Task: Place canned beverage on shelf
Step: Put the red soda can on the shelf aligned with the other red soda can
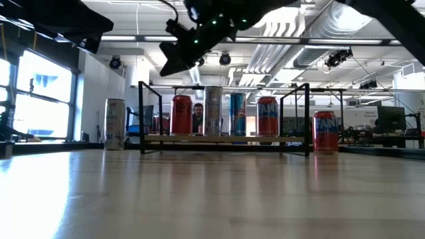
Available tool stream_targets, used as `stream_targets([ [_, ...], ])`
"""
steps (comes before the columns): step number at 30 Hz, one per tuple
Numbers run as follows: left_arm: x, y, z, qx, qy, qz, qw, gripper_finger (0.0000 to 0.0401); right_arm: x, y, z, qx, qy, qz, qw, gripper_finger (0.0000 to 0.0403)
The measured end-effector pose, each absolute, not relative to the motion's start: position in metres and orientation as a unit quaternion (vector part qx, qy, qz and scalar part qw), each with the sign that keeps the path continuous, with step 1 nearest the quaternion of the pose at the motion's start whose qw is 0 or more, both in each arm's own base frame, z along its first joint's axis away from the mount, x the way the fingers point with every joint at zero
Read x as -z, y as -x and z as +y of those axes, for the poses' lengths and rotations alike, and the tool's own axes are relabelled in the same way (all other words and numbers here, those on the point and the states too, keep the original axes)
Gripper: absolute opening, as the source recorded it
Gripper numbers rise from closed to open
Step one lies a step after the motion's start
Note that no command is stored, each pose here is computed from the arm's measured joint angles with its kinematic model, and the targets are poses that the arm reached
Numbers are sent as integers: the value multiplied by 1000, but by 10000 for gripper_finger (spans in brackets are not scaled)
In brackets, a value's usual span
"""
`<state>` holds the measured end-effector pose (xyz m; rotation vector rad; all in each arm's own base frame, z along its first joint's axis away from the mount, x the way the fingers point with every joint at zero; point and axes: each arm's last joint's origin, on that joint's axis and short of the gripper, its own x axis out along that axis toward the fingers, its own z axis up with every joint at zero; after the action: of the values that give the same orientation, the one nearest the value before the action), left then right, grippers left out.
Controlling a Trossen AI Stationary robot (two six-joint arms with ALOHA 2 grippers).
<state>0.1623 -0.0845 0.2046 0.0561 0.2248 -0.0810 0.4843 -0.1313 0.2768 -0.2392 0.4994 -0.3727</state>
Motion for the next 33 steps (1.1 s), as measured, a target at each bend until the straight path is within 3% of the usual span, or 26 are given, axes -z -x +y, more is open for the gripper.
stream_targets([
  [9, -205, -162, -85, 43, -28, 112, 992, 0, -230, -405, -67, 165, 71, 137, 974, 0],
  [14, -204, -164, -82, 40, -31, 114, 992, 0, -211, -356, -23, 195, 85, 139, 967, 0],
  [20, -204, -170, -72, 39, -27, 116, 992, 0, -219, -310, 21, 225, 91, 135, 961, 0],
  [29, -205, -176, -62, 60, -39, 112, 991, 0, -248, -248, 71, 180, -12, 178, 967, 0],
  [33, -204, -176, -61, 56, -41, 118, 991, 0, -246, -225, 97, 189, -13, 215, 958, 0],
])
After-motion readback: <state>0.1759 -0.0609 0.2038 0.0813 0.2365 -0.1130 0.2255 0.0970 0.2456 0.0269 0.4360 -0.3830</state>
